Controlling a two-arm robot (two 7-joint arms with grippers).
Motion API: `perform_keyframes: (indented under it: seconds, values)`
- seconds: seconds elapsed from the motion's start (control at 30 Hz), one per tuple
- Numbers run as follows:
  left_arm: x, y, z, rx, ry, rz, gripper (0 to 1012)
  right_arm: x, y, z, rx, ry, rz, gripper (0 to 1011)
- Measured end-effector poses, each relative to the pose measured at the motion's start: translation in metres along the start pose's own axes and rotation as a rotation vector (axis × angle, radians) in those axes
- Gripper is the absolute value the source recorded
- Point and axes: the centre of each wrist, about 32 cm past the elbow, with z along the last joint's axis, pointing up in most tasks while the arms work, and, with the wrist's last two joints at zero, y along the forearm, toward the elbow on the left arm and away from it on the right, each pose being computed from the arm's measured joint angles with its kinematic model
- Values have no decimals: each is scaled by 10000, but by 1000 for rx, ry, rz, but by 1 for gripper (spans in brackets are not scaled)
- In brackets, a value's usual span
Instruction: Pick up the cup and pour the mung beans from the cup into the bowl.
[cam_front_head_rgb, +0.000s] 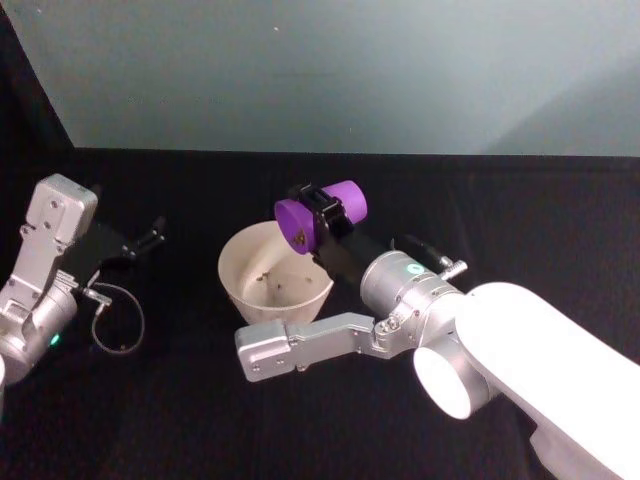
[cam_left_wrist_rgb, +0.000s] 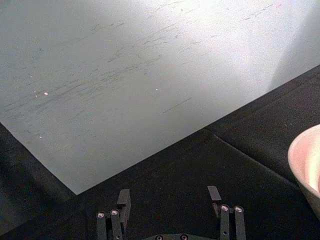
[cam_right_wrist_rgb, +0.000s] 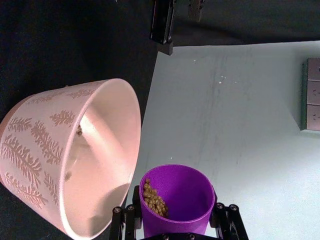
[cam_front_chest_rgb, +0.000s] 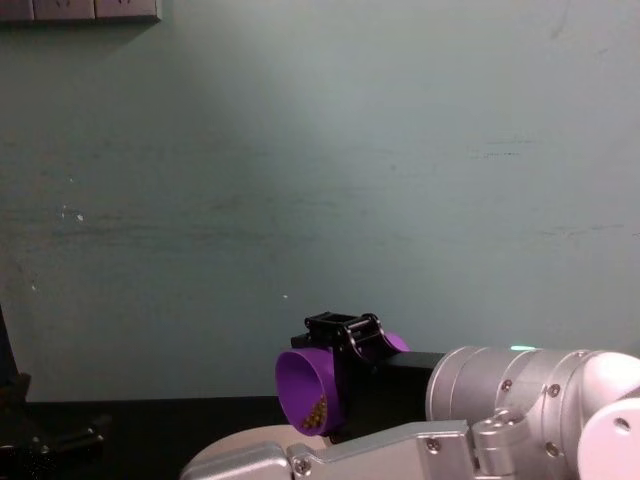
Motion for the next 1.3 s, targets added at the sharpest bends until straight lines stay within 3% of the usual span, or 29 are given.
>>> perform_keyframes:
  seconds: [1.3]
  values:
    - [0,0,0,0,0,0,1000,-56,23,40,-2,-81,10,731]
